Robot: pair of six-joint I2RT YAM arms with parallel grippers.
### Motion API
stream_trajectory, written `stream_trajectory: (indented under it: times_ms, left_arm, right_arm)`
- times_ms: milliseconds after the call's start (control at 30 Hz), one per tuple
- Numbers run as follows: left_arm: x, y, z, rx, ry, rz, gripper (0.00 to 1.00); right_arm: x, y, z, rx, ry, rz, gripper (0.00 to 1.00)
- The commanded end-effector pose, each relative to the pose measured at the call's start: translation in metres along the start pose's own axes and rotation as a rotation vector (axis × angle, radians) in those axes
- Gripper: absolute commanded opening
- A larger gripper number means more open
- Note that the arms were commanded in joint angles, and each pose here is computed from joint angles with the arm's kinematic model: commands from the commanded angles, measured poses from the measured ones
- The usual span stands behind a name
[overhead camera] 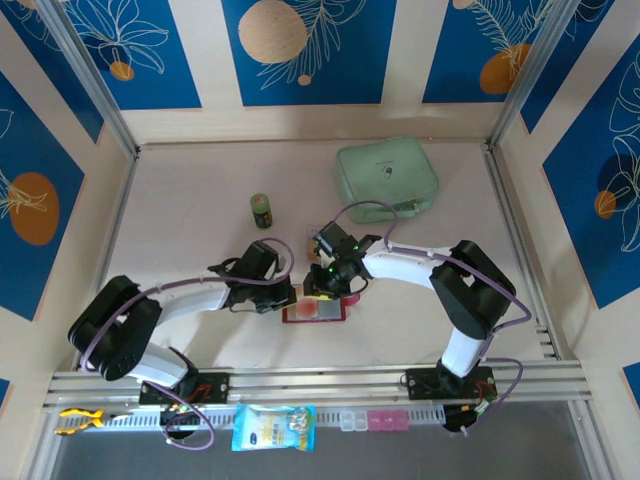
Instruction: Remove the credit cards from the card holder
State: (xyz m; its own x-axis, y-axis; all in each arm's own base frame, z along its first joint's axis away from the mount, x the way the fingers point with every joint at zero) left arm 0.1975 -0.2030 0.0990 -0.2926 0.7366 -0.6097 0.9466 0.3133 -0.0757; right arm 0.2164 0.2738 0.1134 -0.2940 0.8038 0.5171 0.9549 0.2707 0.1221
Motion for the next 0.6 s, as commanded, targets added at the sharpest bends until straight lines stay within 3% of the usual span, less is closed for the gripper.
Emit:
stream_trajectory:
  times_ms: [0,567]
  left_arm:
    - [-0.001,0.001,0.003,0.015,-0.019,-0.013,0.01]
    - [0.013,-0.001,0.007,0.012,0.038,-0.043,0.00]
  right_arm:
    - [-0.003,-0.004,-0.007,0.001,-0.005,0.002,0.30]
    - [-0.015,-0.008,0.011,0.054,-0.016,0.025,0.30]
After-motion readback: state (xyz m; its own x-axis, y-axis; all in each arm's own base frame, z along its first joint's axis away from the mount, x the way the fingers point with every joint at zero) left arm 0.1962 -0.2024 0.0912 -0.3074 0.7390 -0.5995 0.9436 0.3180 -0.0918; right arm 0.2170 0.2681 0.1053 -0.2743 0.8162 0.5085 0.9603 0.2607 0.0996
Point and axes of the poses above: each hand's point on the last joint's axis, 136 mm out from that joint toward the fingers, its own z axis out along the fingers, its own x axis along the line the jaws close on, y = z × x, the point moved 8 cm from there along -z, back along the fingers, and after that the axes turned 14 degrees about -z, right-handed, at the moved point
